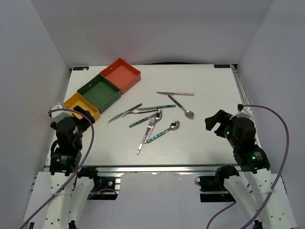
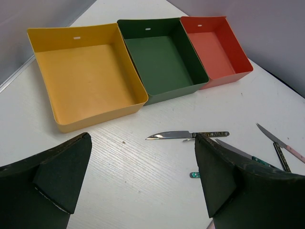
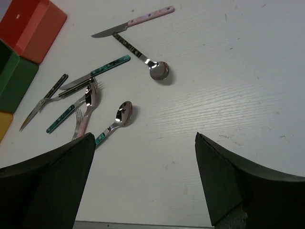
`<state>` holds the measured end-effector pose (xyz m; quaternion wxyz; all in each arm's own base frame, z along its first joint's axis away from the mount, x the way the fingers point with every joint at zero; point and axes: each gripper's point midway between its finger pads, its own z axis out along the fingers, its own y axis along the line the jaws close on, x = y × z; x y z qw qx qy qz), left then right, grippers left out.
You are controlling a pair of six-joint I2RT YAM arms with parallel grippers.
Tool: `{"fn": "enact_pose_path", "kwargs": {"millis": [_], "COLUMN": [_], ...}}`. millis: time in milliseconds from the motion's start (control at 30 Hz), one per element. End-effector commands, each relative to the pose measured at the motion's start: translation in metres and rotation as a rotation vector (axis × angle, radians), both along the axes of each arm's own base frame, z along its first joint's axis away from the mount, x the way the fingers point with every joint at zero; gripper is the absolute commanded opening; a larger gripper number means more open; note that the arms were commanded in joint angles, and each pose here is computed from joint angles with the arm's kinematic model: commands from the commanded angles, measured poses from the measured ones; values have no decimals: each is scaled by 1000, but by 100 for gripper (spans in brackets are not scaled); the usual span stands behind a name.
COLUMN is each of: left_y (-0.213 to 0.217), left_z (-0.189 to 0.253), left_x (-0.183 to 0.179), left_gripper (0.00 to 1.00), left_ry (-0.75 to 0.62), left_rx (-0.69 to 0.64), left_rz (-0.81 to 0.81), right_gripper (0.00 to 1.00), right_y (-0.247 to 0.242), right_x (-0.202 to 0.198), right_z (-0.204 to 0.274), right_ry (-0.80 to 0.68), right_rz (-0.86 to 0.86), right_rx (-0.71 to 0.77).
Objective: Sort the eating utensils into containers
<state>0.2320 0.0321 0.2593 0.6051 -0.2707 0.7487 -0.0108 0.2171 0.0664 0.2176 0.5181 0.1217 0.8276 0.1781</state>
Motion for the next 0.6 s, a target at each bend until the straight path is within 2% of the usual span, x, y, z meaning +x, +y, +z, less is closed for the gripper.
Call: {"fn": "enact_pose_path", "kwargs": {"millis": [0, 100, 267, 333, 433, 567], "left_y": [1, 2, 3, 4, 7, 11], "left_z": [0, -2, -6, -7, -6, -7], "left_x": [1, 2, 4, 4, 2, 0], "left_gripper": [98, 98, 98, 98, 98, 98], "left_ry": [-1, 7, 26, 36, 29, 33], "left_rx": [-2, -2, -2, -1, -2, -4], "left_rz": [9, 11, 24, 30, 45, 75], "right_gripper": [89, 89, 89, 89, 89, 89], "right_y": [-11, 7, 51, 72, 93, 119], "right_x": [3, 7, 33, 41, 45, 40], "right_z": [8, 10, -27, -42, -61, -89], "right_ry": [-33, -48, 122, 153, 215, 279], "right_rz": [-99, -42, 49, 14, -131, -290], "right_rx": [42, 132, 208, 121, 8, -82]}}
